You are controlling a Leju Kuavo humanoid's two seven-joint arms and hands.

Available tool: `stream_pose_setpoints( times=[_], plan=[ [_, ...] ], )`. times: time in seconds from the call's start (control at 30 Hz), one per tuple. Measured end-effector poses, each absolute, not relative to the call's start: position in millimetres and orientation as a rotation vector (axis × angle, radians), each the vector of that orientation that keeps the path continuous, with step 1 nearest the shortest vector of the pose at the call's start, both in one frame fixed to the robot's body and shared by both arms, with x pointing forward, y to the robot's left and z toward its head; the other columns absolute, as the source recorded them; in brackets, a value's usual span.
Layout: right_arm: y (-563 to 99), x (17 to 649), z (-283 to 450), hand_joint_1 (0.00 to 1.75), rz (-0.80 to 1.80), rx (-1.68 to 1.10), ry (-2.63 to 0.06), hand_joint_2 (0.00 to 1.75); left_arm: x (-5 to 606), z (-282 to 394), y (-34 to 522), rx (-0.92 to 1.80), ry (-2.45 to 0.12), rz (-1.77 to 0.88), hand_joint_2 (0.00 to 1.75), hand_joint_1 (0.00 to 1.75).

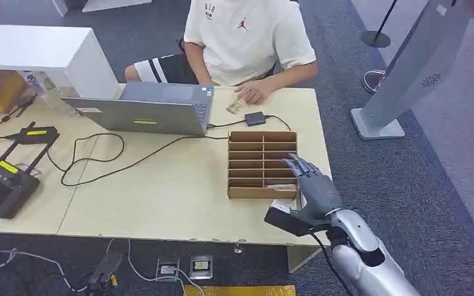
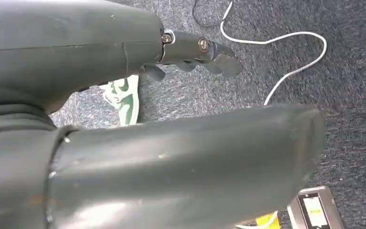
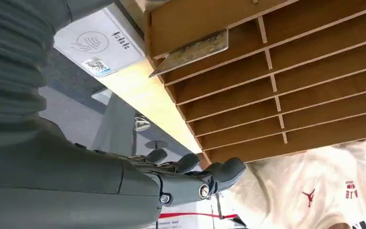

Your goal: Pass the card to the sensor for recognition and then transmit it.

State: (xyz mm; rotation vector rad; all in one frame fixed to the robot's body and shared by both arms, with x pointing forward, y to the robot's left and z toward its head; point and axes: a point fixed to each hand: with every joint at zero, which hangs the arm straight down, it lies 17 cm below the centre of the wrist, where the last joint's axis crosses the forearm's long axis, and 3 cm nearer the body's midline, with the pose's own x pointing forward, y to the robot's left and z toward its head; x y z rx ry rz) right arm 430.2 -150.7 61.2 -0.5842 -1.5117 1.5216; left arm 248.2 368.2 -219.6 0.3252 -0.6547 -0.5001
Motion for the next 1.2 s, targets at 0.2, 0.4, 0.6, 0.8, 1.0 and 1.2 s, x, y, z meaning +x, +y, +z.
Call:
stream_pose_setpoints(
  times=[0.2,0.4,0.6,0.8,1.0,1.2],
  plan=[
    [-152,431,56,0.0,1.521,-0.579,-1.496,1.75,247,-220,368,0.324,-0.652,-0.503,0.0,0.0],
    [-153,432,52,0.0,1.516,-0.57,-1.478,1.75,248,-220,368,0.325,-0.653,-0.505,0.0,0.0],
    [-154,434,49,0.0,1.516,-0.569,-1.466,1.75,248,-220,368,0.324,-0.654,-0.506,0.0,0.0],
    [-152,436,48,0.0,1.513,-0.566,-1.462,1.75,249,-219,368,0.322,-0.655,-0.51,0.0,0.0],
    [-151,438,46,0.0,1.508,-0.56,-1.457,1.75,251,-219,368,0.323,-0.657,-0.509,0.0,0.0],
    [-148,442,45,0.0,1.504,-0.551,-1.452,1.75,251,-219,367,0.317,-0.657,-0.51,0.0,0.0]
  ],
)
